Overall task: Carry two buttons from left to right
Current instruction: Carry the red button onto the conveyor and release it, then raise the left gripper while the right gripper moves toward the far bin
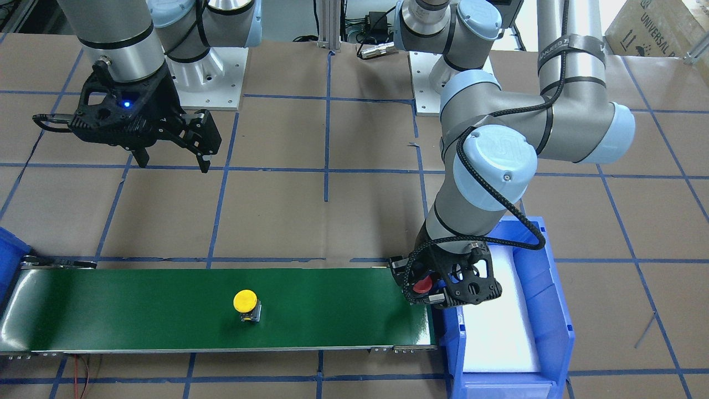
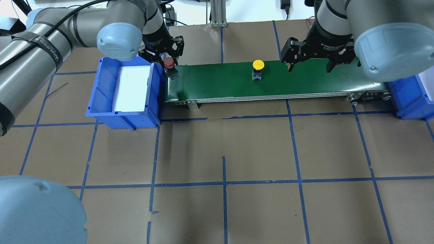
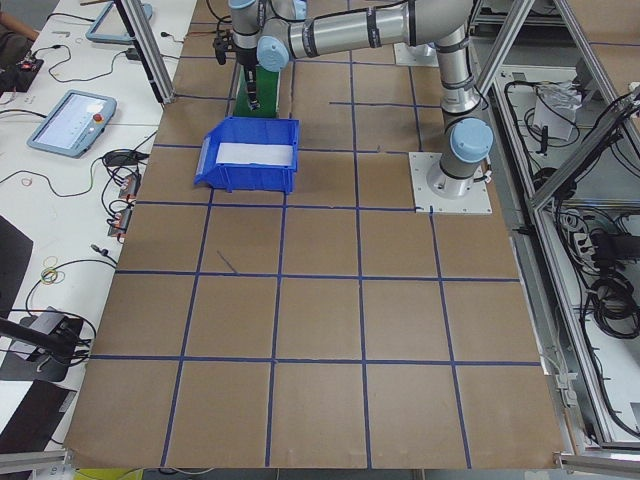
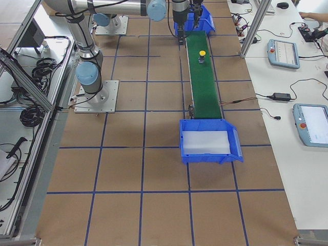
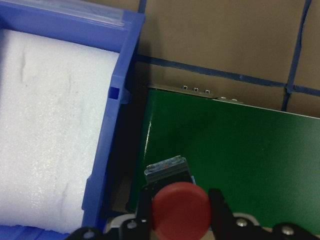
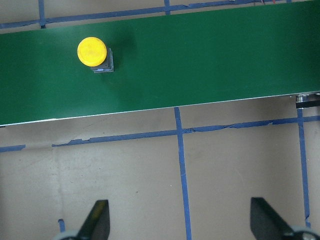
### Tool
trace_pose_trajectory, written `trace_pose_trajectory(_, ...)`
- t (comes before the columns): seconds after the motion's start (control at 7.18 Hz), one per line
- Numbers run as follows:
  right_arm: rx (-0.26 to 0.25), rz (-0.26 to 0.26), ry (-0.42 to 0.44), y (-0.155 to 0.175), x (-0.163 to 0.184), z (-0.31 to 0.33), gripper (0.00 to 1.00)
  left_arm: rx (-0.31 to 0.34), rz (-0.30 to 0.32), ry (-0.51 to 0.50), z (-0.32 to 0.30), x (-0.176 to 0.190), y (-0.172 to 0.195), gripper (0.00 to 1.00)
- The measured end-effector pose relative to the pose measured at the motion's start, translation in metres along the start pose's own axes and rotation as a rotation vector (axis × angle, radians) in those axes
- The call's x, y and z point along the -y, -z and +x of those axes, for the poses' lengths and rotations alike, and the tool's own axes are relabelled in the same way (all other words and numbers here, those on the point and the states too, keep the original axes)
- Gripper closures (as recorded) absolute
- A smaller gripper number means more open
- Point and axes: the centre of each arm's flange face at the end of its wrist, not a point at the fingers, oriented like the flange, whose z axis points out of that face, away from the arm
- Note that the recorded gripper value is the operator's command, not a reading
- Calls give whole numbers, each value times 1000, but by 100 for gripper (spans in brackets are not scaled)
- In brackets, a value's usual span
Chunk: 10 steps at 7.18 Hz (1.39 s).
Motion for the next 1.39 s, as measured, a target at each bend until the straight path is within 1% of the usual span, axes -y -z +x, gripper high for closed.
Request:
trace_pose_trajectory(0.28,0,0,0,0,0,0,0,-12,6,-4,7,4,-17,98)
trace_pose_trajectory(0.42,-1,1,0,0,0,0,0,-22,9,-4,9,6,-21,95)
trace_pose_trajectory(0.56,-1,1,-1,0,0,0,0,-27,11,-5,10,7,-23,71)
trace_pose_trajectory(0.7,-1,1,0,0,0,0,0,-30,12,-7,10,7,-23,1)
trace_pose_trajectory(1.39,0,1,0,0,0,0,0,-32,21,-23,10,8,-21,0)
